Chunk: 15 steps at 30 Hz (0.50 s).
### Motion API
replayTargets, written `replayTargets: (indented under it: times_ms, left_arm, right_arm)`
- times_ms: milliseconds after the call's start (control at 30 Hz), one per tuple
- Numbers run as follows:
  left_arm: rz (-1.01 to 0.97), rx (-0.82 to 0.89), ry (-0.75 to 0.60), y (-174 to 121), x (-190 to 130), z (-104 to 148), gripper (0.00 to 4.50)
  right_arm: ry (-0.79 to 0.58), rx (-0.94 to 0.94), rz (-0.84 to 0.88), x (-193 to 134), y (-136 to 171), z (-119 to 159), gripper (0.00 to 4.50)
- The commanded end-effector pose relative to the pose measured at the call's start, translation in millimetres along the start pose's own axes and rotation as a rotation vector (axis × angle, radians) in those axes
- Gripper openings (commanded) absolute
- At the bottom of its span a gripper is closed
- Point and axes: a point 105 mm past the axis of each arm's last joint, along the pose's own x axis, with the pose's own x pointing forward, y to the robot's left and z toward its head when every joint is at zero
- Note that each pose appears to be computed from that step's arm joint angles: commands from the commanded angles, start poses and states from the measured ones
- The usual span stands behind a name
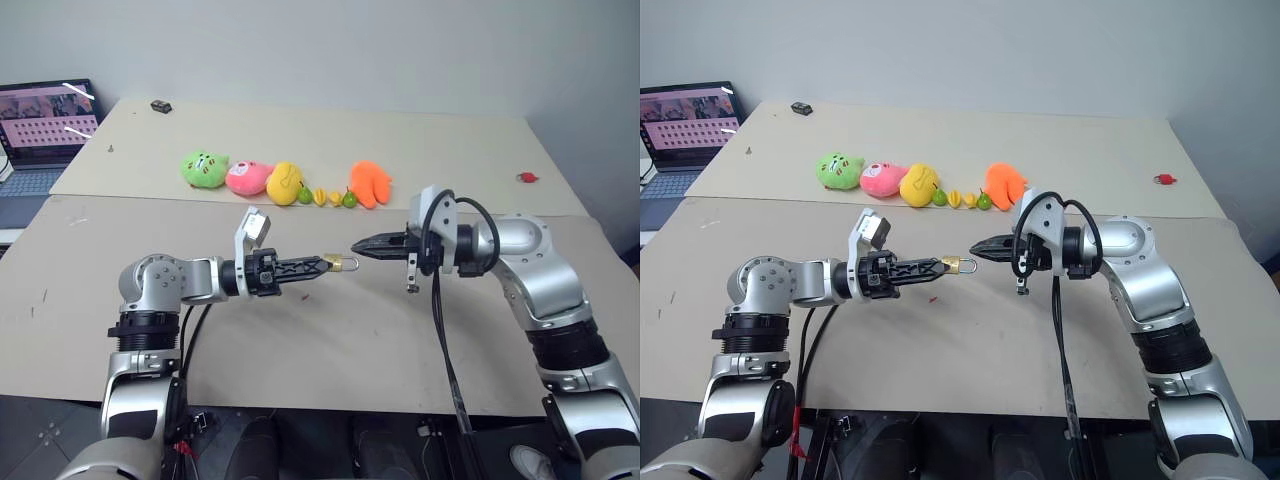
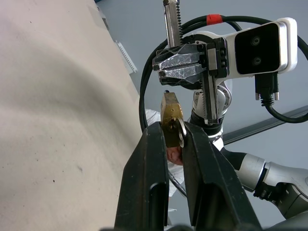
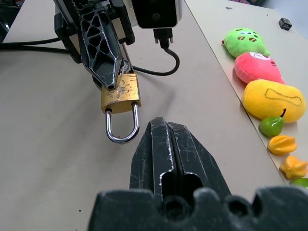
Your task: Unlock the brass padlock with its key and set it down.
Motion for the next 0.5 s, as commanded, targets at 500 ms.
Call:
replayTargets:
  times_ms: [500]
  left_arm:
    - [-0.023, 0.026, -0.021, -5.5, 1.3, 7.7, 0.0]
  right_arm:
    - [-0.036, 0.013, 0.077, -3.5, 19.7, 14.3, 0.02]
